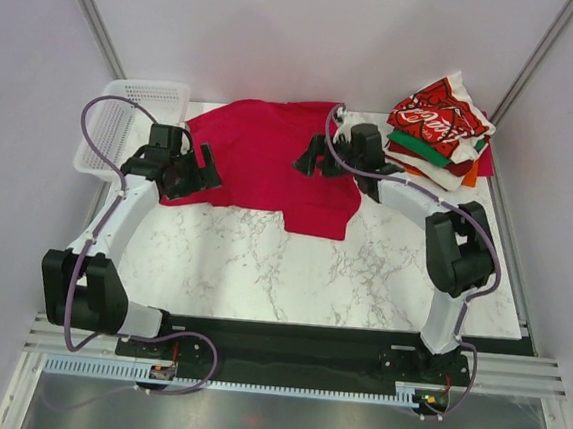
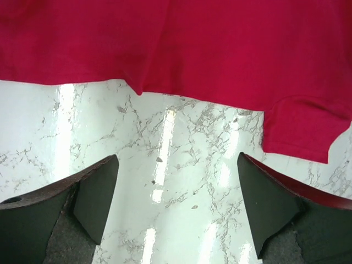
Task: Fold and stack the t-shirts
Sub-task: Flatten the tshirt out
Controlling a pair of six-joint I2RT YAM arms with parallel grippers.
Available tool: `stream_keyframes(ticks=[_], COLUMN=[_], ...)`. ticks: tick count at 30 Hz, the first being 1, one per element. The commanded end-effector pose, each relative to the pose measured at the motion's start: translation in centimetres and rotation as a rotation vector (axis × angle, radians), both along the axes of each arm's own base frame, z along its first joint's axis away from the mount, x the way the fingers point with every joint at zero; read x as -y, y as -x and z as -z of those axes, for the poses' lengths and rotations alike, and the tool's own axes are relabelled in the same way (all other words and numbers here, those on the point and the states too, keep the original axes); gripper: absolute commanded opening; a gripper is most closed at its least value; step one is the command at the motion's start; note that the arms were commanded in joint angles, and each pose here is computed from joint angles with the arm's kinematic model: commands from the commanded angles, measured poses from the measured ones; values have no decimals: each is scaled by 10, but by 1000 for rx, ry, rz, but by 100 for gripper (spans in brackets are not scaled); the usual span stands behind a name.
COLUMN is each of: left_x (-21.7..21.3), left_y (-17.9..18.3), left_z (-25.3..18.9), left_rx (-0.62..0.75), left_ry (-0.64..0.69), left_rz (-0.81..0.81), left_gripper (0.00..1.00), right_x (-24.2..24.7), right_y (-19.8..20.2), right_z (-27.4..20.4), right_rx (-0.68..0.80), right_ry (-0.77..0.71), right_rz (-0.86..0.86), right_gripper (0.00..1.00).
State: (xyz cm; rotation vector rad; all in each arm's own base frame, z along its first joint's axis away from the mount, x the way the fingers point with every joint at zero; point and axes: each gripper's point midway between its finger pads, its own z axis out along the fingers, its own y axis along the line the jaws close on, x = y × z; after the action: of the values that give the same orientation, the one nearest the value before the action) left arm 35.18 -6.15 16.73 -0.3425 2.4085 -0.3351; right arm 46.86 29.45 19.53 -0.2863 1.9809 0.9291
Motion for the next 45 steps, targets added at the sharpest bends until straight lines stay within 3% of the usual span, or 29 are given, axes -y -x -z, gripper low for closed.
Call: stream_keyframes(ticks=[1, 6, 10, 14, 19, 25, 29, 36, 45], left_x=[0, 8, -3, -8, -7, -4, 3, 33, 14], left_y=[-16, -19, -25, -37, -42, -13, 2, 4, 18], left_z=[-3, -5, -9, -9, 2, 3, 30, 94, 137], left_rx=[36, 34, 56, 54, 12, -2, -69, -171, -247], left_ry=[25, 40, -13, -55, -54, -40, -44, -6, -76], left_rz=[-63, -35, -55, -61, -62, -97, -110, -107, -213], left_gripper=[96, 95, 96, 96, 96, 95, 95, 93, 89], right_x=[9, 35, 77, 101, 160, 192, 175, 117, 108], right_y=[14, 32, 72, 113, 170, 199, 200, 152, 136], right_z=[55, 118, 182, 201, 220, 173, 115, 21, 20], right_rx=[-120, -226, -457, -551, -633, -567, -466, -285, -287], right_ry=[21, 169, 248, 270, 500, 562, 435, 218, 225], right_rz=[33, 80, 273, 354, 471, 530, 456, 278, 259], right_gripper=[98, 98, 98, 98, 98, 98, 98, 98, 98])
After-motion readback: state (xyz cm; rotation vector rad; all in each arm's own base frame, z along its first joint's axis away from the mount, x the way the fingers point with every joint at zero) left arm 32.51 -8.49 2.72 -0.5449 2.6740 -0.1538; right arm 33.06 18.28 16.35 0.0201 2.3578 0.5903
